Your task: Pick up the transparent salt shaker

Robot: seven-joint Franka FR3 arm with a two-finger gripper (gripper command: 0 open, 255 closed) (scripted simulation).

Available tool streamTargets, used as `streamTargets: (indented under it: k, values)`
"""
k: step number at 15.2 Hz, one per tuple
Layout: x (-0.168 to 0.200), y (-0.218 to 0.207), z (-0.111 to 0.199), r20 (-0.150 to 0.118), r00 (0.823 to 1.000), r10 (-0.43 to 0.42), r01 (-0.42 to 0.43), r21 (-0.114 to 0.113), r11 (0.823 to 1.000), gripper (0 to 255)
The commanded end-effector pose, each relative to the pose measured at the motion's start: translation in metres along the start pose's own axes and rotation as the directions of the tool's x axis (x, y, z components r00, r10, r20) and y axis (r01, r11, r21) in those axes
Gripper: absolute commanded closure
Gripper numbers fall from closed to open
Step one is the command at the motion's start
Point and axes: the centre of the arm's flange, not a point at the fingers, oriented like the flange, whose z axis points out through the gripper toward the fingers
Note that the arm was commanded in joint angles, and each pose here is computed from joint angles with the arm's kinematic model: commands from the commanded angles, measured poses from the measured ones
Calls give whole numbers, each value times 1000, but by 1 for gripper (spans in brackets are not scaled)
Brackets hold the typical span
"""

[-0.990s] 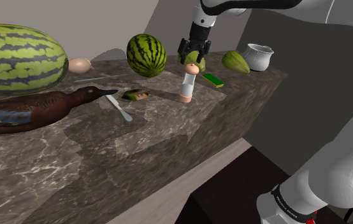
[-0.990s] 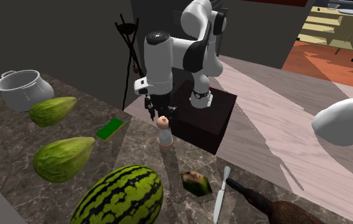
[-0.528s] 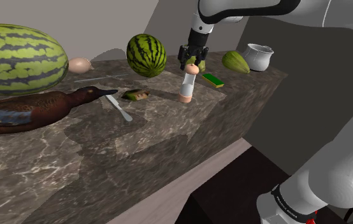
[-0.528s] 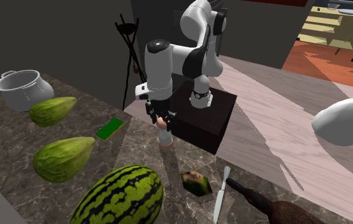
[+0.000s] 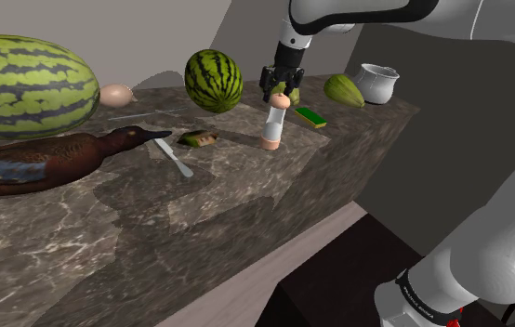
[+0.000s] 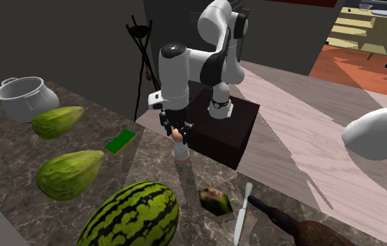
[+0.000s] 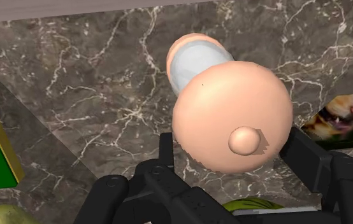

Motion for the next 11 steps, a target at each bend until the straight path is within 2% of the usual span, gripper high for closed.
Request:
streamTargets:
  k: [1,11]
  values:
    - [0,0,1,2,1000,0,0,0,1000,255]
    - [3,0,-52,2,1000,0,0,0,1000,255]
